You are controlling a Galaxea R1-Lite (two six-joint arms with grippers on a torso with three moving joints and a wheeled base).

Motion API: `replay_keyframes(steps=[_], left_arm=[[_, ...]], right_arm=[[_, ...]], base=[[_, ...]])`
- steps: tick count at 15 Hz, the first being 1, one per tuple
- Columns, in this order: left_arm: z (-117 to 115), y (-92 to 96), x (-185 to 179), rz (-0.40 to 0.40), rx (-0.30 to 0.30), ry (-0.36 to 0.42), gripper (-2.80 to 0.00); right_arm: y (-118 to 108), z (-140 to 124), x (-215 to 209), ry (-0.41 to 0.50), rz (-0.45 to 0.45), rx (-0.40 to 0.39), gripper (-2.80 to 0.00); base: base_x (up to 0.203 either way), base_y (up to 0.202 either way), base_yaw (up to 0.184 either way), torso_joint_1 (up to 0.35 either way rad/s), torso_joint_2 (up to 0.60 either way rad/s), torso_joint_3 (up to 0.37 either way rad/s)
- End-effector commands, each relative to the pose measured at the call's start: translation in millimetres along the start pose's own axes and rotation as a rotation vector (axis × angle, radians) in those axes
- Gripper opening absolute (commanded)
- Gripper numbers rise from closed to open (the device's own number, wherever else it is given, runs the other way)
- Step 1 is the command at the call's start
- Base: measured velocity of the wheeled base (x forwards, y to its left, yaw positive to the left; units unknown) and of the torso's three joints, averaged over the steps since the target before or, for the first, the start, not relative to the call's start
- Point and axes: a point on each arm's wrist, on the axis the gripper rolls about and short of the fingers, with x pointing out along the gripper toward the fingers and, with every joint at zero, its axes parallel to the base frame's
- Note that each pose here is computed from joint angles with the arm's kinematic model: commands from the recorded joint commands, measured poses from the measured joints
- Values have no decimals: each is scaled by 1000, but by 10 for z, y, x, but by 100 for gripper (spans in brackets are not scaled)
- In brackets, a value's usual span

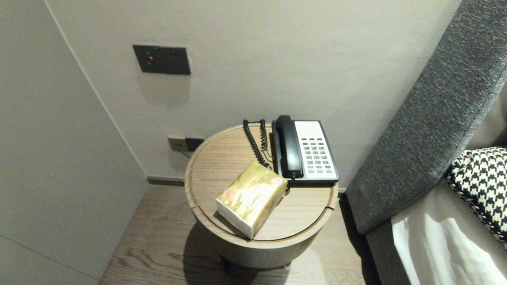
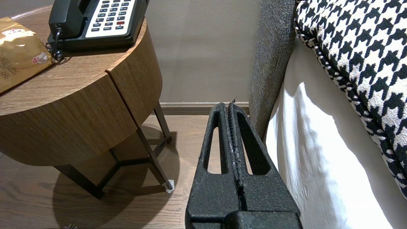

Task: Open the nightstand drawer

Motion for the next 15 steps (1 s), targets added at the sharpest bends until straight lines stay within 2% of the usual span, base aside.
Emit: replay_keyframes(steps=[1, 15], left_arm=[[-2, 0, 0, 0, 0, 1, -280], [1, 0, -1, 2, 0, 0, -280]], right_arm=[[-7, -114, 18, 39, -2, -1, -280], [-7, -112, 18, 37, -2, -4, -280]], base=[[0, 0, 0, 0, 0, 0], [0, 0, 0, 0, 0, 0]])
